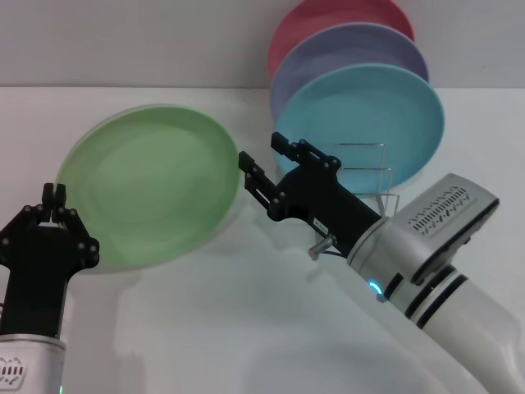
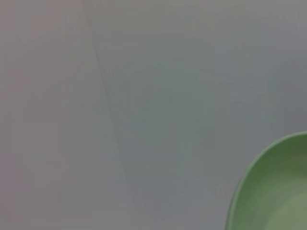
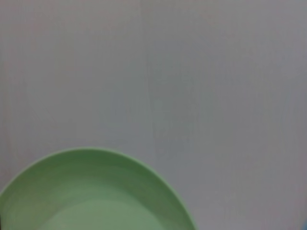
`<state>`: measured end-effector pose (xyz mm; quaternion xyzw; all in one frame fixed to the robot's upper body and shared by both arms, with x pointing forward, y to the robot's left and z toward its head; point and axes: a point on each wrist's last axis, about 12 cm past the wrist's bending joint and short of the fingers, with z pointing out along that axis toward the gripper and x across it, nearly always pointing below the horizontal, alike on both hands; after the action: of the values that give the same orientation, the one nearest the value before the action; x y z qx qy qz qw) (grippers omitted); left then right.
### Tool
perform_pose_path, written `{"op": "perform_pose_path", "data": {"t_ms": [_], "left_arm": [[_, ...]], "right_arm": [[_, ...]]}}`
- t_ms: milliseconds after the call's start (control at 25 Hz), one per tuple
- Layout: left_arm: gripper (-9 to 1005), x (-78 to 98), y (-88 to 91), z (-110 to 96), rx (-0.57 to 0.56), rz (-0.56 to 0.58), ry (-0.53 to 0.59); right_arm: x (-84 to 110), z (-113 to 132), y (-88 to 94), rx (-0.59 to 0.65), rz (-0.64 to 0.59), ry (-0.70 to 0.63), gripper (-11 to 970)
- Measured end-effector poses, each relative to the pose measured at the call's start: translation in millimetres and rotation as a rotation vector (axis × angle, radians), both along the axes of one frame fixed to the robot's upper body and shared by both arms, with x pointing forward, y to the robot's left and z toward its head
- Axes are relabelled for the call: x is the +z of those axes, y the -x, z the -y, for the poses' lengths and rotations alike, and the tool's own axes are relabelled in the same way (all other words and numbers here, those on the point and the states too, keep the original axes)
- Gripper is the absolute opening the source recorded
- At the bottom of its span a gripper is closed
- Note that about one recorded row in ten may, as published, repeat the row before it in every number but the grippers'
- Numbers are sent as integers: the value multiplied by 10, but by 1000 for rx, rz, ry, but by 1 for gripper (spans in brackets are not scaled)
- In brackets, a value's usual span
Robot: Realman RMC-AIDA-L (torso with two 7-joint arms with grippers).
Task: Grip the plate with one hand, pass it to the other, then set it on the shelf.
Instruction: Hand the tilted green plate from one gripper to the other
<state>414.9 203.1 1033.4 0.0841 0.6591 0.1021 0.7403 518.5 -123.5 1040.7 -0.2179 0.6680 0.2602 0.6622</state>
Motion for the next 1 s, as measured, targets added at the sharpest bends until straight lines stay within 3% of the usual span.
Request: {"op": "perform_pose_path", "data": {"t_ms": [320,1000], "left_arm": [[36,37,5,42,2,18,-36],[37,42,62,63,-26,32,-55]], "right_arm": [[21,-96,-98,21,-19,36,449],[33,-123,-124,27,-21,44,378]]}}
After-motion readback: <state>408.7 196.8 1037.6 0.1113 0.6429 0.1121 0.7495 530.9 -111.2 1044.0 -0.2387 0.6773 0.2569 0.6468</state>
